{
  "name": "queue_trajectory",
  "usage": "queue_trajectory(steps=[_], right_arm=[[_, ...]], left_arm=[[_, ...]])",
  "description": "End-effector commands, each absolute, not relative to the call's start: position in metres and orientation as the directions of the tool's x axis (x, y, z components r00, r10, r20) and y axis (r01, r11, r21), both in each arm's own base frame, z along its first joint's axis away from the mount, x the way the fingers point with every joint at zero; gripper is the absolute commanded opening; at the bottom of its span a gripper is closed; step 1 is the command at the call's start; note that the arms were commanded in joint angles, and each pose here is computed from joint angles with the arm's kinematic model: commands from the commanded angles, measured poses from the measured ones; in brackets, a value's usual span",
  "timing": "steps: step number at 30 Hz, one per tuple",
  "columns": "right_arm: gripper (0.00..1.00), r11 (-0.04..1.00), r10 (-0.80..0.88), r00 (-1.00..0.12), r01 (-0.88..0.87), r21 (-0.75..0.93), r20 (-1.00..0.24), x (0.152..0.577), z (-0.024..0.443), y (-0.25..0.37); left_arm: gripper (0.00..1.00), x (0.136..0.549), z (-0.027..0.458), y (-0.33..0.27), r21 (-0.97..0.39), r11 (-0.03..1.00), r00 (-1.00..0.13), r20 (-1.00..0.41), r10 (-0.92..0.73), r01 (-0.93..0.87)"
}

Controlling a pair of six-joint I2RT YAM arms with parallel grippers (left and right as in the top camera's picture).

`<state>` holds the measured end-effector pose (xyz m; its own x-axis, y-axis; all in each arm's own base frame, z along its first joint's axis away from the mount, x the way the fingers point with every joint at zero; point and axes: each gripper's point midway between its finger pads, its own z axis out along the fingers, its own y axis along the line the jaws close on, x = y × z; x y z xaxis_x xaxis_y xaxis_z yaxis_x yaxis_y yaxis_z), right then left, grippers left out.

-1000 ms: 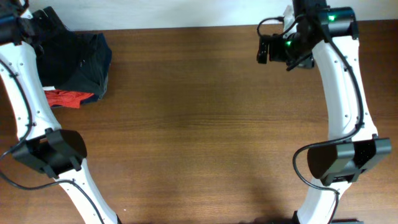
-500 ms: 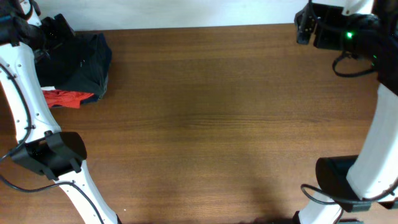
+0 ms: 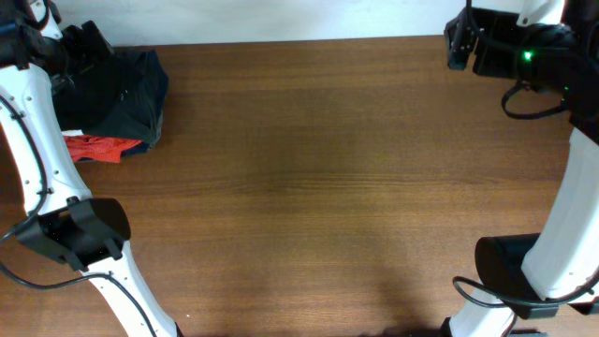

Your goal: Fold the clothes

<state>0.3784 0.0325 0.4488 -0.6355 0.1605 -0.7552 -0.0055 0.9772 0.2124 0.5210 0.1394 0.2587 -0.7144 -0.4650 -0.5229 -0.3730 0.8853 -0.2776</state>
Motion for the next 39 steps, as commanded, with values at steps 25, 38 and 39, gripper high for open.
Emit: queue_trajectory(steps=[25, 38, 39], right_arm=[[0.99, 0.970, 0.241, -0.153, 0.072, 0.233, -0.958, 0.278, 0.240, -0.017], [0.99, 0.973, 0.229, -0.046, 0.045, 0.227, -0.972, 0.249, 0.171, -0.014], [0.99, 0.973, 0.229, -0.044, 0.045, 0.227, -0.972, 0.248, 0.169, -0.014]], left_arm=[[0.99, 0.514, 0.279, 0.138, -0.284, 0.892, -0.698, -0.555, -0.452, -0.351], [0.99, 0.514, 0.279, 0.138, -0.284, 0.892, -0.698, -0.555, -0.452, -0.352], [0.99, 0.514, 0.279, 0.138, -0.284, 0.892, -0.698, -0.555, -0.452, -0.352]])
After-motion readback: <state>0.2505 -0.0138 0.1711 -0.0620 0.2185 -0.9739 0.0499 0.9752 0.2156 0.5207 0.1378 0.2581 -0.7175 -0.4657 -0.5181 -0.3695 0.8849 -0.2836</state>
